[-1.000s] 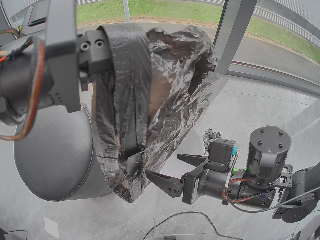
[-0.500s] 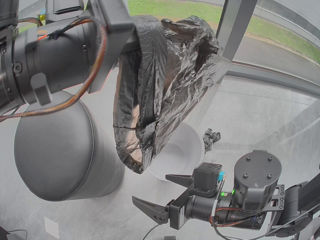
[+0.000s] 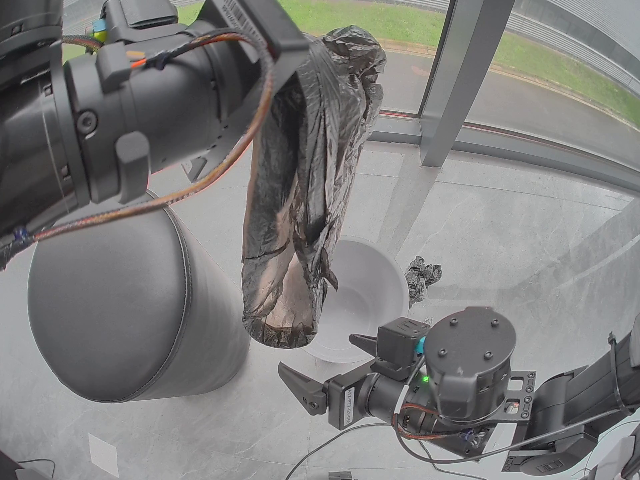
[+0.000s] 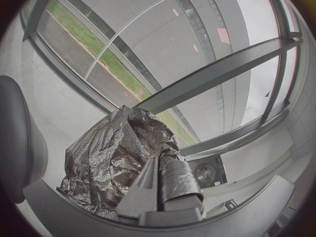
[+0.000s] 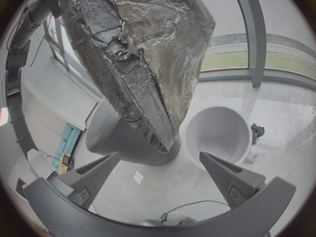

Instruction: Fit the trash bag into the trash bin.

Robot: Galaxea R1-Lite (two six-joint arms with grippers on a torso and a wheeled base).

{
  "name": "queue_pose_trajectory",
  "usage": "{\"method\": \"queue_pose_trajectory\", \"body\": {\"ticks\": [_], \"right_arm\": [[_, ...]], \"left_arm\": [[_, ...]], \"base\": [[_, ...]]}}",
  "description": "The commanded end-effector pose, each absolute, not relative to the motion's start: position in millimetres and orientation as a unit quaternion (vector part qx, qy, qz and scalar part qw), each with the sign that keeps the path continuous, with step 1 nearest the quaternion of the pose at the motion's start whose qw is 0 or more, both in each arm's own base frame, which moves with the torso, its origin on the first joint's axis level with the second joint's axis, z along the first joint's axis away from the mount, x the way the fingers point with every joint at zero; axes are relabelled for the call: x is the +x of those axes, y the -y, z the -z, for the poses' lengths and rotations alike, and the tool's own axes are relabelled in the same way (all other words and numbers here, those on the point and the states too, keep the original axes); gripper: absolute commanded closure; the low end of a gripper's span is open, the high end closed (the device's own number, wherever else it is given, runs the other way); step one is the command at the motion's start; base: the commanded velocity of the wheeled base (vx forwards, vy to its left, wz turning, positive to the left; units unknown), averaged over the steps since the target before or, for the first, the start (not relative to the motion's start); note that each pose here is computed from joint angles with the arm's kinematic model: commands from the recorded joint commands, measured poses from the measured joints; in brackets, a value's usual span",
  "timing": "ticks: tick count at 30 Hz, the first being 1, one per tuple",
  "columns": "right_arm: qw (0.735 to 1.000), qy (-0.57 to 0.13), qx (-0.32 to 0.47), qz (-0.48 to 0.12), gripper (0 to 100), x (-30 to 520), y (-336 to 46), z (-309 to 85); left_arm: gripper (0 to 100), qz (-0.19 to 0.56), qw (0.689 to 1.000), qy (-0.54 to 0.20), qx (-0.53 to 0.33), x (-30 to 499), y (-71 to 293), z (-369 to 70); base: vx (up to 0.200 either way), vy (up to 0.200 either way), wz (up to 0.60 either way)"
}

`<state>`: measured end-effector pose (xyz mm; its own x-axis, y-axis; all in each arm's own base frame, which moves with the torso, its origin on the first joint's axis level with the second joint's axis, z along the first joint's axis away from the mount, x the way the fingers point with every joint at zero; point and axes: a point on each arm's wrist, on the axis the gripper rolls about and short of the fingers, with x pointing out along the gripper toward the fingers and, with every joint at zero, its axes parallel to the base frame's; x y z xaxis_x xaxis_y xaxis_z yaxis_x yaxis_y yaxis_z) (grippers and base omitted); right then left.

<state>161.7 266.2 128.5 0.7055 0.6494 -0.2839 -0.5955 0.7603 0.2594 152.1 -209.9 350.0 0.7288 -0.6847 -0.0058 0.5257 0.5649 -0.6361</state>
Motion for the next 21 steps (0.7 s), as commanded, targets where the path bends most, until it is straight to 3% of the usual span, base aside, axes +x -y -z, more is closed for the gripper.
{"method": "queue_pose_trajectory", "body": {"ticks": [1,21], "right_arm": [[0.927,-0.181,0.072,-0.322,0,169.6,-275.1,-122.5],[0.961,-0.138,0.083,-0.224,0,240.8,-294.0,-116.5]], "left_arm": [[100,0.334,0.880,-0.126,-0.314,153.2,213.8,-347.8],[100,0.342,0.872,-0.132,-0.325,139.2,213.9,-348.7]], "base": [[0.000,0.000,0.00],[0.000,0.000,0.00]]}}
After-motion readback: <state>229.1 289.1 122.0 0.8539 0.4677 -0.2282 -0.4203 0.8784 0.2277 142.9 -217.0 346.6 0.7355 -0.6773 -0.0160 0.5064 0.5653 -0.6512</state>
